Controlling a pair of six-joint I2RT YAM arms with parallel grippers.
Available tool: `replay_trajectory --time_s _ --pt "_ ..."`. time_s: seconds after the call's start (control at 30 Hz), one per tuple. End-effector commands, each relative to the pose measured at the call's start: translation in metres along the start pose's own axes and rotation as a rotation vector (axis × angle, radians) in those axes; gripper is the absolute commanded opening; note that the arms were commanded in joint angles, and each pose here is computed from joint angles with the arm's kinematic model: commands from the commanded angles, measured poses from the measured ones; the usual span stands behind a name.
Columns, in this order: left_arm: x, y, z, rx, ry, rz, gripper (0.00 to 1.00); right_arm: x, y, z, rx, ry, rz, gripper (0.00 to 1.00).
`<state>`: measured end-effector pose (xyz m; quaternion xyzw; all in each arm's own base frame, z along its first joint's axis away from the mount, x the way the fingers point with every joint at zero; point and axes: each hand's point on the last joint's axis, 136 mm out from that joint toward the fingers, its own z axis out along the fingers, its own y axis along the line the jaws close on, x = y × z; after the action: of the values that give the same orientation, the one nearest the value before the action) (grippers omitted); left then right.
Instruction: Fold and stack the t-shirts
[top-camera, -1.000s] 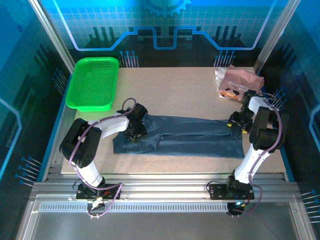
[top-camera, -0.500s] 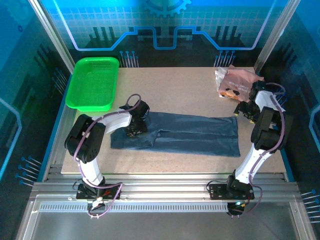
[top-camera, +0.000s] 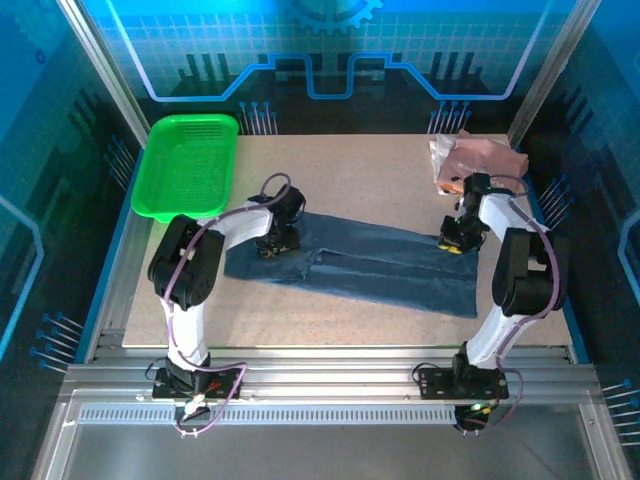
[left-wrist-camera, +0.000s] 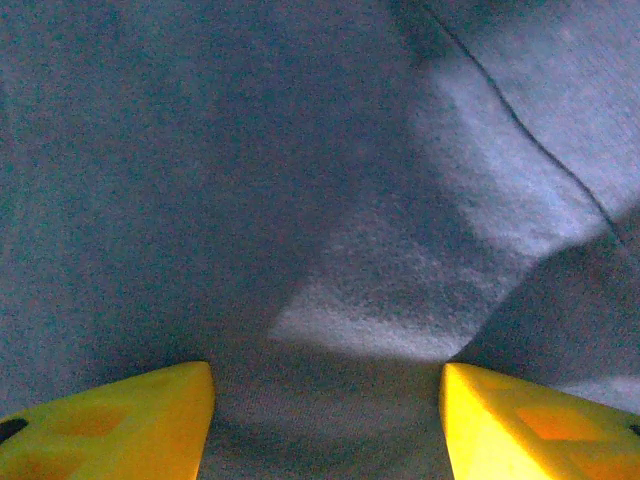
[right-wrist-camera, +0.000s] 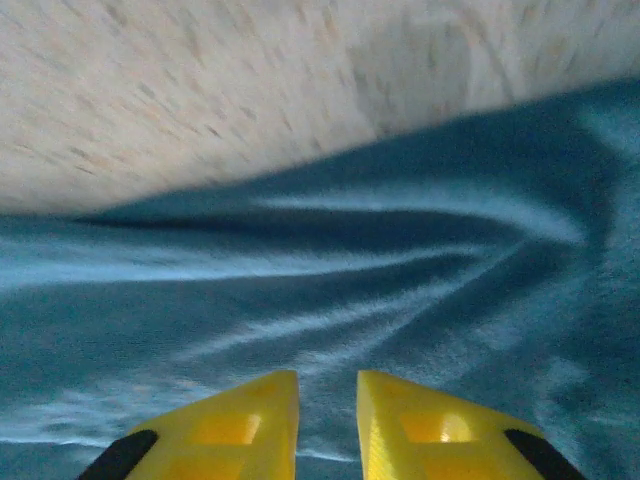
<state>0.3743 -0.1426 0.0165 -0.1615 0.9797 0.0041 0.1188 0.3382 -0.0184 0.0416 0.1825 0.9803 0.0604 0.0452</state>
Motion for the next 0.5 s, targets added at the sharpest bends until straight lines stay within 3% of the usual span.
replay_trajectory --time_s 0.0,0.23,0.47 --pt "-0.021 0.001 0.006 -0.022 0.002 -0.028 0.63 0.022 -0.017 0.019 0.137 0.083 -0.014 0.2" --pt "-0.084 -0.029 0.019 0.038 -0.012 -0.072 0.63 0.058 0.011 0.037 0.151 0.172 -0.088 0.18" --pt "-0.138 -0.065 0.04 0.183 0.006 -0.118 0.63 0.101 0.046 0.044 0.096 0.266 -0.126 0.18"
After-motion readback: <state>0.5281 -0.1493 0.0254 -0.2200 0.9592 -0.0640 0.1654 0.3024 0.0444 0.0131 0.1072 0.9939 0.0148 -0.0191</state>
